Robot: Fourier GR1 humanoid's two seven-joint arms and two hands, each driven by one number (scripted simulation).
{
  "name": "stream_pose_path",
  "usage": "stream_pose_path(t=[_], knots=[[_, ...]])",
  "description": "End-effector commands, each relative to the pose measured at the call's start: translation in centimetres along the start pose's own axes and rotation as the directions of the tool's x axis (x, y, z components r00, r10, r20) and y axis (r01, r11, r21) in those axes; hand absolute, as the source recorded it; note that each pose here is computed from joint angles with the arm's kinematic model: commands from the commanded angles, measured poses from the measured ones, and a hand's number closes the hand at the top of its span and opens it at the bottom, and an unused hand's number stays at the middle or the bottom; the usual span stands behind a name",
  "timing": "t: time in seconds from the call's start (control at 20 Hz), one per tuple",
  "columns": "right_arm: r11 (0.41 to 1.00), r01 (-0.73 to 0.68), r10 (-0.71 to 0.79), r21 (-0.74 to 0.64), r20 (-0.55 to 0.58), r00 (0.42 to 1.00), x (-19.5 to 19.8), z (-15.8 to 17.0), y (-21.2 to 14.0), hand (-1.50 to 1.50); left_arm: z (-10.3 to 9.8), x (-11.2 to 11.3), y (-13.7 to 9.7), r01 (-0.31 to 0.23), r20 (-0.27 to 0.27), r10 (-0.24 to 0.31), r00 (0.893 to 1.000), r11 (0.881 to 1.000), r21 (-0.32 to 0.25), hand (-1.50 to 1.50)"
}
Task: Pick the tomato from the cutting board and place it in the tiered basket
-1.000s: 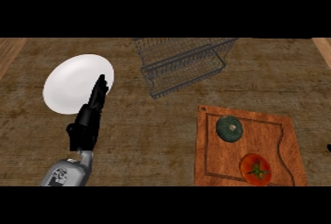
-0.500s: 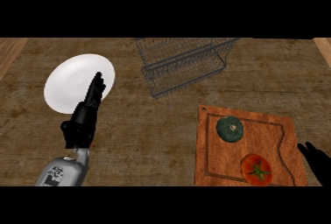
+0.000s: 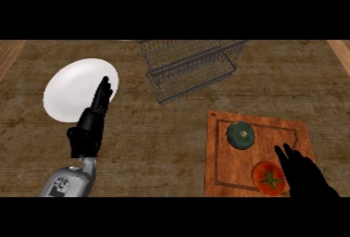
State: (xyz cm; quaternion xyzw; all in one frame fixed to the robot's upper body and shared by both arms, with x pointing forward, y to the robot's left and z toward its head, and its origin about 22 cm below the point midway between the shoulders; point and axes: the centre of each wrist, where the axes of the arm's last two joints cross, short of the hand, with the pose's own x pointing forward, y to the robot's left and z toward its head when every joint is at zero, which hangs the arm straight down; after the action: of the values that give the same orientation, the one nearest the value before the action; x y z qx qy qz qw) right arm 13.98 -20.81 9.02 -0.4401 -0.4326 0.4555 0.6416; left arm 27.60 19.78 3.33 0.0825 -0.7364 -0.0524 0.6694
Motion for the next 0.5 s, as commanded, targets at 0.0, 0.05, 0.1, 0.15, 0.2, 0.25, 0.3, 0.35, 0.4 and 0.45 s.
stream_pose_path(t=[0.0, 0.05, 0.1, 0.15, 0.2, 0.25, 0.3, 0.35, 0.4, 0.45], knots=[[1.0, -0.002, 0.002, -0.005, -0.011, 1.0, 1.9, 0.0, 1.3, -1.5, 0.2, -0.2, 1.1, 0.003, 0.003, -0.003, 1.0, 1.0, 0.026, 0.0], [1.0, -0.011, 0.011, 0.002, -0.011, 1.0, 0.5, -1.9, 1.6, -1.5, 0.9, -0.4, 1.2, -0.004, 0.01, 0.004, 1.0, 1.0, 0.02, 0.0], [1.0, -0.009, 0.009, -0.007, -0.003, 1.0, 1.1, -1.8, 1.6, -1.5, 0.3, 0.2, -0.2, -0.004, -0.004, 0.004, 1.0, 1.0, 0.023, 0.0], [1.0, -0.009, 0.009, 0.001, -0.007, 1.0, 0.4, -2.4, 0.5, -1.5, 0.3, 0.2, 0.3, 0.008, 0.001, -0.009, 1.0, 1.0, 0.01, 0.0], [1.0, -0.01, 0.01, -0.002, -0.003, 1.0, 0.1, -1.0, 3.0, -1.5, 0.3, -0.6, 0.9, -0.013, 0.005, 0.013, 1.0, 1.0, 0.021, 0.0], [1.0, -0.008, 0.008, 0.011, -0.004, 1.0, 1.8, -0.5, 1.5, -1.5, -0.6, -0.5, -0.5, 0.0, -0.002, 0.0, 1.0, 1.0, 0.021, 0.0], [1.0, -0.01, 0.011, 0.02, -0.009, 1.0, 0.2, -2.9, 2.6, -1.5, -1.2, 0.4, 1.0, -0.001, 0.001, 0.001, 1.0, 1.0, 0.014, 0.0], [1.0, 0.021, -0.022, -0.011, -0.011, 1.0, 1.4, -0.6, 1.1, -1.5, 1.7, -1.4, -2.3, -0.007, 0.013, 0.007, 1.0, 1.0, 0.02, 0.0], [1.0, 0.007, -0.007, 0.003, -0.004, 1.0, -0.6, -1.7, 2.1, -1.5, -0.2, -0.8, 0.2, -0.005, -0.005, 0.005, 1.0, 1.0, 0.018, 0.0], [1.0, 0.026, -0.026, 0.003, 0.0, 1.0, 0.1, -4.0, 2.9, -1.5, 1.3, -2.3, 0.1, 0.001, 0.007, -0.001, 1.0, 1.0, 0.025, 0.0]])
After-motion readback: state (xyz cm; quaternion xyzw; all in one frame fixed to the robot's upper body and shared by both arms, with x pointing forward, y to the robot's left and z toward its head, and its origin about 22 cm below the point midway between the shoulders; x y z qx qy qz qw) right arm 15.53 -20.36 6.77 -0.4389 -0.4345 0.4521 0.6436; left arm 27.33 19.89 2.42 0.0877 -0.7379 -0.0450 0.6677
